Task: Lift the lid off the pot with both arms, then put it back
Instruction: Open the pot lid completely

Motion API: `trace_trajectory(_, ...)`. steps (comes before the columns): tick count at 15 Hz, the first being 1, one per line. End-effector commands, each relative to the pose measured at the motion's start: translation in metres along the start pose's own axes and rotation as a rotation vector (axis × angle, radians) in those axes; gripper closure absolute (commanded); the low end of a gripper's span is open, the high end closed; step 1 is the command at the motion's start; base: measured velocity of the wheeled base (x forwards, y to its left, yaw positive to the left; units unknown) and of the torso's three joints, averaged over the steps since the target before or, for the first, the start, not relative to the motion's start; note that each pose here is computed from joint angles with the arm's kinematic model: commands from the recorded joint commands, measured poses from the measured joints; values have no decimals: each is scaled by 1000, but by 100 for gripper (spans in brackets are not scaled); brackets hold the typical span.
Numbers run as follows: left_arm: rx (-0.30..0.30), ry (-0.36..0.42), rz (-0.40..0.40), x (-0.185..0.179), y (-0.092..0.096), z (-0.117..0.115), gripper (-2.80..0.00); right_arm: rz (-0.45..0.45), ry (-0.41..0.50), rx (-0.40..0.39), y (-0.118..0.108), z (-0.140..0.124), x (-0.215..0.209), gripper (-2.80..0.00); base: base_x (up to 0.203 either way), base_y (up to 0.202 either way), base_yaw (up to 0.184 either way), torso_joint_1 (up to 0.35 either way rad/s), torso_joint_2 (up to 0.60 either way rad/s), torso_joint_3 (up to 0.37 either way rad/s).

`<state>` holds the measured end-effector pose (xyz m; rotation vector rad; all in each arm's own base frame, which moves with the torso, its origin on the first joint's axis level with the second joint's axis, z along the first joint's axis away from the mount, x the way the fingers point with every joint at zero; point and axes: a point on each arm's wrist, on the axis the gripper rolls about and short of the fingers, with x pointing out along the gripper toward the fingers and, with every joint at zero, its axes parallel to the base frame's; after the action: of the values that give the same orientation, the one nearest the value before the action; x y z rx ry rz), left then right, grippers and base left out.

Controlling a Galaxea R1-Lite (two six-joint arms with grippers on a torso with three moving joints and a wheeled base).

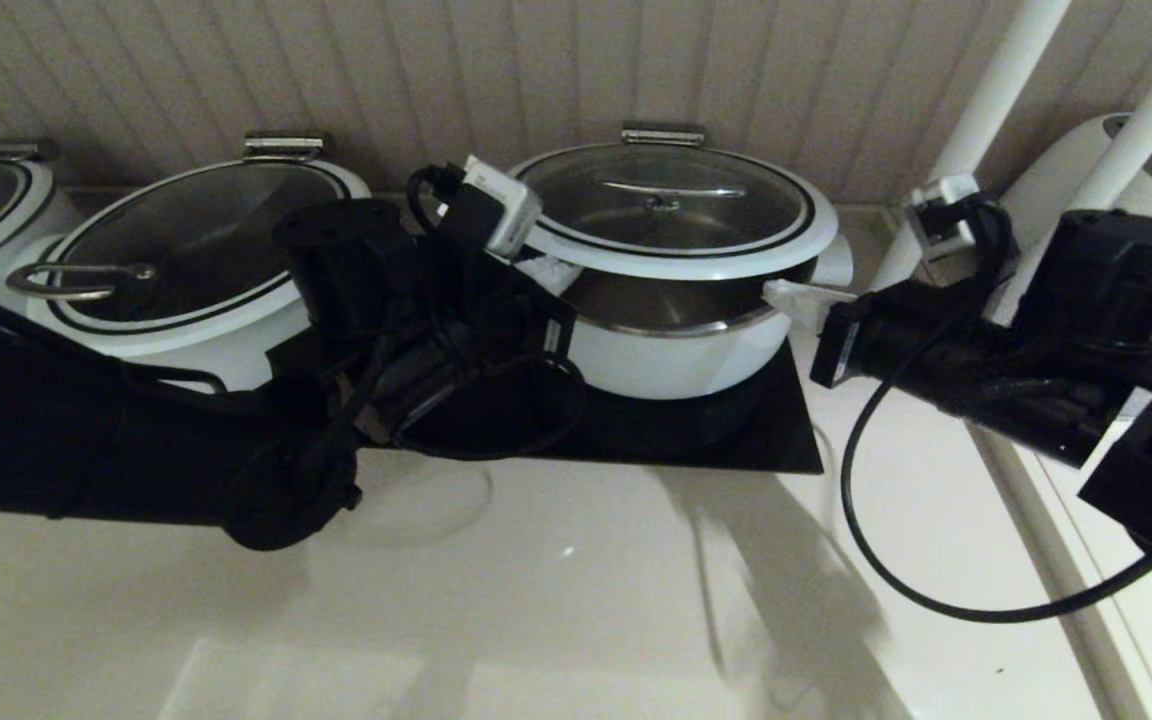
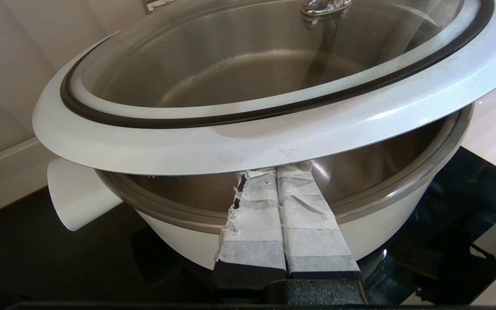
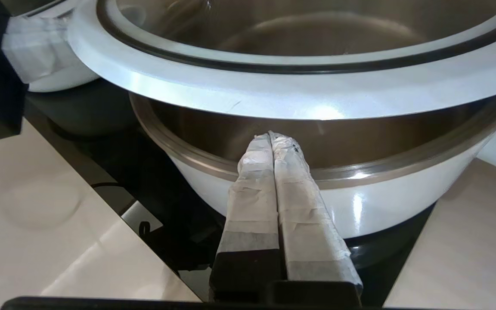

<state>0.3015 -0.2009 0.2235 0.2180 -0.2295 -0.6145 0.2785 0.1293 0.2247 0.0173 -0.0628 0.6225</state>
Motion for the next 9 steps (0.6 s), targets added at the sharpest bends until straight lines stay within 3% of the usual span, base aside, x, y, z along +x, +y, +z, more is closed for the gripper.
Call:
trace_trajectory(1,2,-7,2,0,0,1,0,2,4,1,-1,-4,6,0,0,0,0,0,0,0)
trace_trajectory(9,2,-12,5,-1,1,3,0,-5,-50,-13,-3,0,14,0,0,0,0,0,0,0)
